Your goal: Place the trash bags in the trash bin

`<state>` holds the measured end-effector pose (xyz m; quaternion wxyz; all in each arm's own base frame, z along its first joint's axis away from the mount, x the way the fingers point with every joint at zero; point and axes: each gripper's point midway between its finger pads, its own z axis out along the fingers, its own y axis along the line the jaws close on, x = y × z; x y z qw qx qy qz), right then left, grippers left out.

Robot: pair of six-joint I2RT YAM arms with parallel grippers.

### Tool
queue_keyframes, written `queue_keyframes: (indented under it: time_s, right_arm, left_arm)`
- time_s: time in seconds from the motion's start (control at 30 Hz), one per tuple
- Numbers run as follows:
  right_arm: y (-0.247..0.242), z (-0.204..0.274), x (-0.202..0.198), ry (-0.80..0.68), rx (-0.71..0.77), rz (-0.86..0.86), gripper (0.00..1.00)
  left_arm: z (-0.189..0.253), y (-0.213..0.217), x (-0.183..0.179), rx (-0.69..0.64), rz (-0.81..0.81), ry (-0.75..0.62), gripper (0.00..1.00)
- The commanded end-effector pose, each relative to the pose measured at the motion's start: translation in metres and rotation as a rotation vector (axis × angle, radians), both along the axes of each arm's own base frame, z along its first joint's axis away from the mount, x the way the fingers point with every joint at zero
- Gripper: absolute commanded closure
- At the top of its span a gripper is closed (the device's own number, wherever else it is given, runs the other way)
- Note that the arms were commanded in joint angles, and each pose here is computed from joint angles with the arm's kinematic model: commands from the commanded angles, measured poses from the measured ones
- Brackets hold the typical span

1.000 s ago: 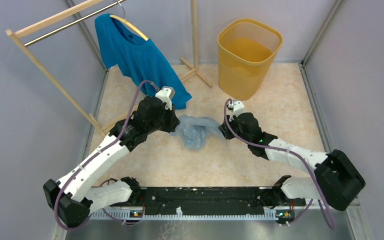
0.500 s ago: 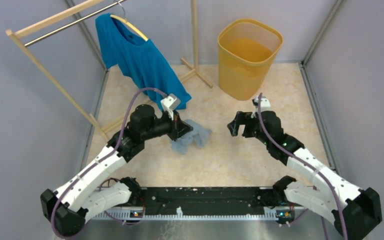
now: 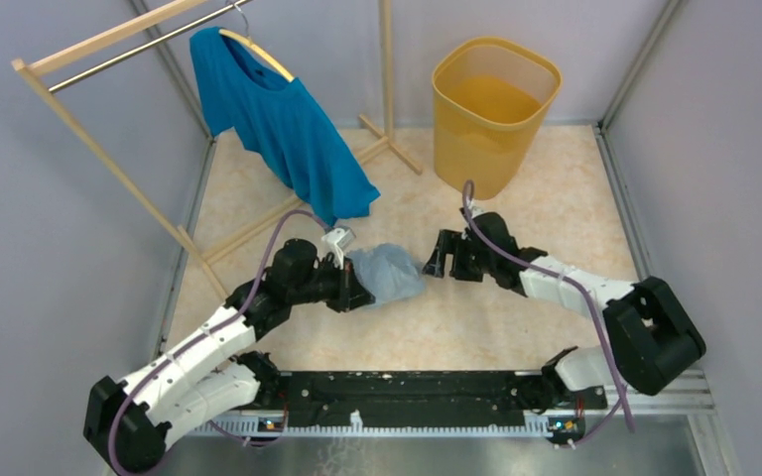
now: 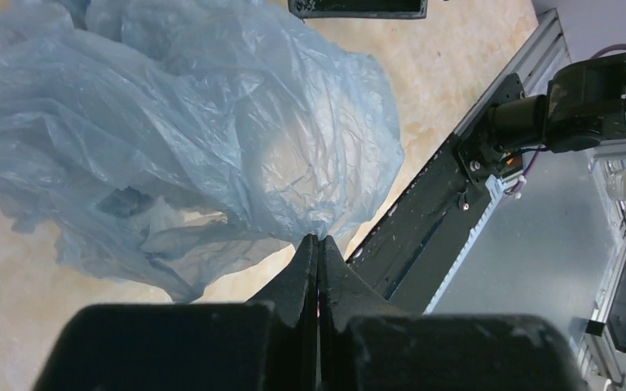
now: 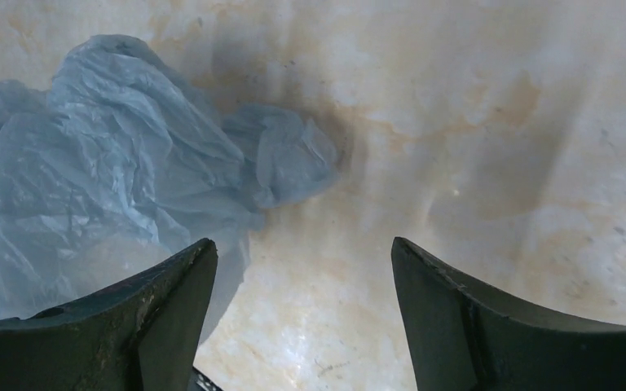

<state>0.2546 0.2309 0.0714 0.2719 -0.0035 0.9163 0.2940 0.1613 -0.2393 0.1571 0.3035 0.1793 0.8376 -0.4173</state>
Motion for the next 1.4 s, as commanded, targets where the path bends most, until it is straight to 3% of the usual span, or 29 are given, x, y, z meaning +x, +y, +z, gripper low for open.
queue_keyframes:
  time_s: [0.0, 0.23, 0.4, 0.57, 0.77, 0.97, 1.37]
  right_arm:
    - [0.036, 0.02, 0.023, -0.095, 0.11, 0.052, 0.21]
    - [0.06, -0.002, 0.035, -0.138, 0.083, 0.114, 0.2]
    - [0.065, -0.011, 0.05, -0.184, 0.041, 0.091, 0.27]
    - [0.065, 0.006, 0.066, -0.301, 0.04, 0.085, 0.22]
    - [0.049, 0.037, 0.074, -0.364, 0.21, 0.045, 0.19]
    - [0.049, 0.037, 0.076, -0.377, 0.186, 0.084, 0.17]
    - [0.126, 0.017, 0.085, -0.361, 0.384, 0.265, 0.18]
  left_arm:
    - [-0.002, 0.009, -0.002, 0.004, 0.062, 0.03, 1.0]
    - [-0.006, 0.019, 0.005, 0.09, 0.111, 0.041, 1.0]
    - [-0.009, 0.019, 0.006, 0.111, 0.113, 0.052, 1.0]
    - [-0.004, 0.022, 0.004, 0.101, 0.121, 0.045, 1.0]
    - [0.0, 0.025, 0.004, 0.089, 0.143, 0.025, 1.0]
    - [-0.006, 0.023, 0.003, 0.088, 0.135, 0.042, 1.0]
    - [-0.006, 0.022, 0.001, 0.081, 0.124, 0.047, 1.0]
